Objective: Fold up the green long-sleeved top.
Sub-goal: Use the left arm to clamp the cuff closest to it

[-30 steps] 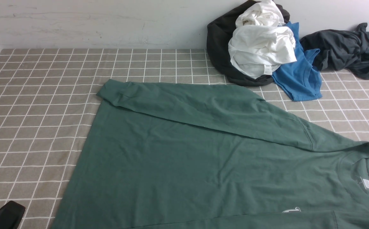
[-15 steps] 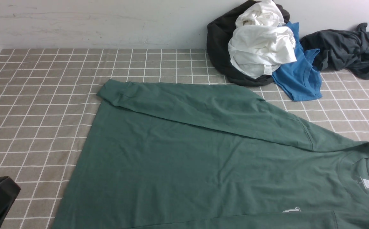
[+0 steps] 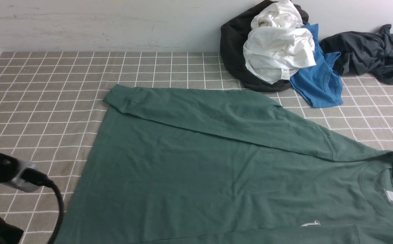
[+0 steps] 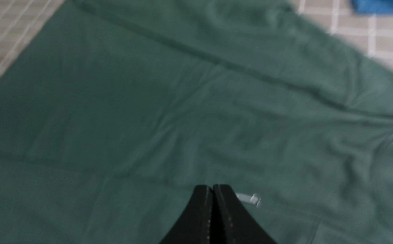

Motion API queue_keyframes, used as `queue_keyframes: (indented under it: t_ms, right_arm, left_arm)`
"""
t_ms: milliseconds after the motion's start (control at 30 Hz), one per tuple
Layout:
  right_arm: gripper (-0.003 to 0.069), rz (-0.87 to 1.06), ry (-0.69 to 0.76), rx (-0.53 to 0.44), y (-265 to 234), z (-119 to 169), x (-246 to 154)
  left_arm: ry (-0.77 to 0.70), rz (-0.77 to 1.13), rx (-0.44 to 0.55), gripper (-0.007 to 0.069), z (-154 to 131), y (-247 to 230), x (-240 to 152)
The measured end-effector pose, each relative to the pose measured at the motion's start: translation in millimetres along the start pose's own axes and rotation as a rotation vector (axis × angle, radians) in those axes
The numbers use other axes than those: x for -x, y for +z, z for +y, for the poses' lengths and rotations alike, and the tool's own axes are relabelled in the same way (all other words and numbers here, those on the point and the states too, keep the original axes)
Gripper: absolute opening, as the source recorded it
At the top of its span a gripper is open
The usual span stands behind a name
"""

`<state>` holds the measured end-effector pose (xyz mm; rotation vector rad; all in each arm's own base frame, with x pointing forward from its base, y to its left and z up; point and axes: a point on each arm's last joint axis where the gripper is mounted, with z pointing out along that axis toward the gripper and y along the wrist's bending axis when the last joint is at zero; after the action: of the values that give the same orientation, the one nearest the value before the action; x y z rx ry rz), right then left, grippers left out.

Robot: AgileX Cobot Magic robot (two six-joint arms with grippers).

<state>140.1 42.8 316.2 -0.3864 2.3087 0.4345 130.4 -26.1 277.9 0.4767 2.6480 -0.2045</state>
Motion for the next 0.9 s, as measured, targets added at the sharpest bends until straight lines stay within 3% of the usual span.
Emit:
queue_keyframes:
  t_ms: [200, 400, 500, 667, 900]
  right_arm:
    - [-0.0014, 0.335, -0.144, 0.188, 34.0, 21.3, -9.6]
    - [-0.0014, 0.392, -0.247, 0.213, 46.9, 31.5, -12.7]
    - [-0.0014, 0.363, -0.254, 0.199, 48.4, 30.8, -10.1]
    - [-0.0014, 0.352, -0.257, 0.190, 49.6, 30.0, -8.9]
    - [-0.0014, 0.342, -0.259, 0.183, 50.0, 29.5, -8.0]
  left_arm:
    - [0.146, 0.220, -0.096, 0.0146, -17.2, 41.8, 12.3]
    - [0.204, 0.395, -0.108, 0.0372, -22.5, 93.5, 21.2]
    - [0.212, 0.433, -0.090, 0.0431, -18.9, 117.9, 24.3]
    - [0.228, 0.473, -0.060, 0.0465, -13.2, 149.5, 25.6]
    - [0.208, 0.458, -0.047, 0.0451, -11.7, 162.3, 28.6]
